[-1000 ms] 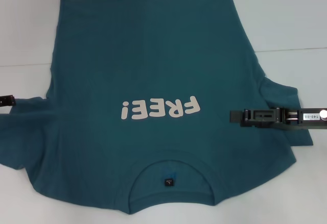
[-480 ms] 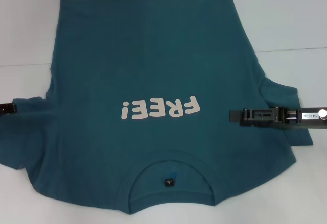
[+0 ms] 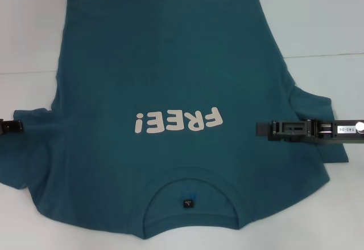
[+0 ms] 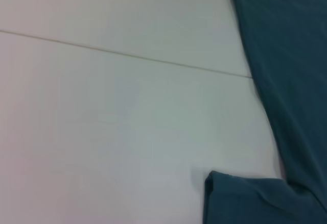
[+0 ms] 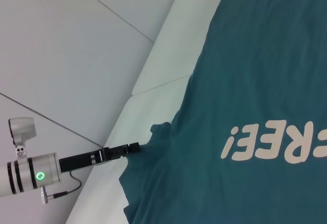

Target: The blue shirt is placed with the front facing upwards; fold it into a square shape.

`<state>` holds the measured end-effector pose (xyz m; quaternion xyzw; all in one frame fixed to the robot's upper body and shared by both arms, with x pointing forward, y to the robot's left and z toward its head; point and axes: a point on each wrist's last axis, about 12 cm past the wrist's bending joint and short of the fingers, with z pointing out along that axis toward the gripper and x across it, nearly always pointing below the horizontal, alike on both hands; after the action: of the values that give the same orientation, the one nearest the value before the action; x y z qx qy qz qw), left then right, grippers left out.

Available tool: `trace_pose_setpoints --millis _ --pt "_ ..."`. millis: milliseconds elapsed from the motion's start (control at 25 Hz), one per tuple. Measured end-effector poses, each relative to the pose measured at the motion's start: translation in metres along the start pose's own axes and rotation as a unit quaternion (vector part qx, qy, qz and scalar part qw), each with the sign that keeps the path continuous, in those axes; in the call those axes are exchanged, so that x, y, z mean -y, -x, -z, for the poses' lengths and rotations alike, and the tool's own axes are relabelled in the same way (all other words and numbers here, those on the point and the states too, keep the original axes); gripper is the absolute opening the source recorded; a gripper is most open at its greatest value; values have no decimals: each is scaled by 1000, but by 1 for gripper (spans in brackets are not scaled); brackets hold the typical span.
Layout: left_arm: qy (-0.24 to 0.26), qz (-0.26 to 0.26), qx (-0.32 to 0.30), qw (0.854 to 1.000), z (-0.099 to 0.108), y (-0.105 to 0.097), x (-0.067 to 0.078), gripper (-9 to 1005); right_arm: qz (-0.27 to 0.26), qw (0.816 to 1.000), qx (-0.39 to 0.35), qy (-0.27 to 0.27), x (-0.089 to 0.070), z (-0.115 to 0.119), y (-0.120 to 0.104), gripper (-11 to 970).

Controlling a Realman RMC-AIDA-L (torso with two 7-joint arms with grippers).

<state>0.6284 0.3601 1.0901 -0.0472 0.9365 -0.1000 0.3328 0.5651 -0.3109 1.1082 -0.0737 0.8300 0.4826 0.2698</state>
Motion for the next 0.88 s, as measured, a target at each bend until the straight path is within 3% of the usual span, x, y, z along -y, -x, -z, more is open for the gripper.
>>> trace_pose_setpoints --millis 840,880 --pt "-14 -20 -16 1000 -1 -1 10 924 -1 1000 2 0 0 1 0 817" --pt "-14 -22 -18 999 -1 -1 11 843 -1 1000 2 0 0 1 0 817"
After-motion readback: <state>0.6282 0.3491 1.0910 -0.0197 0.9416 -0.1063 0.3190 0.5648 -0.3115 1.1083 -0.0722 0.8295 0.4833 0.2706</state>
